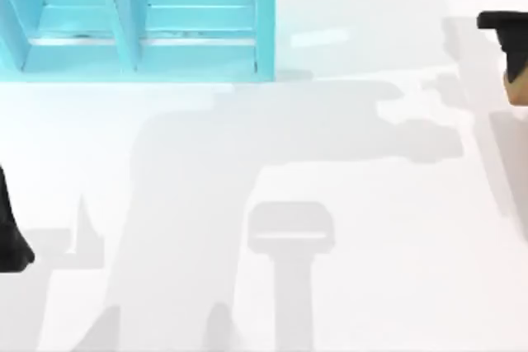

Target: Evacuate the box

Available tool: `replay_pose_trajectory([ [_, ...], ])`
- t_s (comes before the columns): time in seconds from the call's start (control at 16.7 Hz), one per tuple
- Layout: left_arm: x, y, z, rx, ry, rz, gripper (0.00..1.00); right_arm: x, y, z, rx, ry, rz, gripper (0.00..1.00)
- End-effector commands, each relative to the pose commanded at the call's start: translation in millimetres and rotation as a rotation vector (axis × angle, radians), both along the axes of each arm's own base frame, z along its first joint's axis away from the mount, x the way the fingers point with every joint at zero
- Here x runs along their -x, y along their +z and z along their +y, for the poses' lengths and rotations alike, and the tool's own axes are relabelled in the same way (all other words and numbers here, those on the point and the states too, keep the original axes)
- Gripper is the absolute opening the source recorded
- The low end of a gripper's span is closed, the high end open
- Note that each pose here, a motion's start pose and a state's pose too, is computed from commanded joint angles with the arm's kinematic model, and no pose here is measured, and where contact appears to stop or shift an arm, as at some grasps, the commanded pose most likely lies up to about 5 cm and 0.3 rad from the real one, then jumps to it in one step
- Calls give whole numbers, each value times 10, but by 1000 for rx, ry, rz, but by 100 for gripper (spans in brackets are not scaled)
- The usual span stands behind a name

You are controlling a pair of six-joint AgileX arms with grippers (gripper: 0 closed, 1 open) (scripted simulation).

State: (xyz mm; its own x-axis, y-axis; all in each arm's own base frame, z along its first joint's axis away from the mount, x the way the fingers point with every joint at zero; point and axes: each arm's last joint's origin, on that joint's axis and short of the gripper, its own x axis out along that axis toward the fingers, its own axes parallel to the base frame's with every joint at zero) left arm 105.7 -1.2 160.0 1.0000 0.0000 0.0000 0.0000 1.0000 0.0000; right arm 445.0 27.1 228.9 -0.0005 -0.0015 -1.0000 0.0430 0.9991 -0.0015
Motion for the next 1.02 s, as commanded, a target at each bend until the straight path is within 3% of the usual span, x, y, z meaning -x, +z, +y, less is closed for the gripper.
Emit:
replay_pose_trajectory([
  [0.24, 0, 0, 0, 0, 0, 0, 100, -190, -304, 911, -1, -1, -3, 0],
  [0.42, 0, 0, 0, 0, 0, 0, 100, -196, -448, 1288, -1, -2, -2, 0],
  [0.78, 0, 0, 0, 0, 0, 0, 100, -197, -471, 1307, -3, -6, 0, 0],
  [1.02, 0, 0, 0, 0, 0, 0, 100, -206, -661, 1314, -3, -5, -3, 0],
])
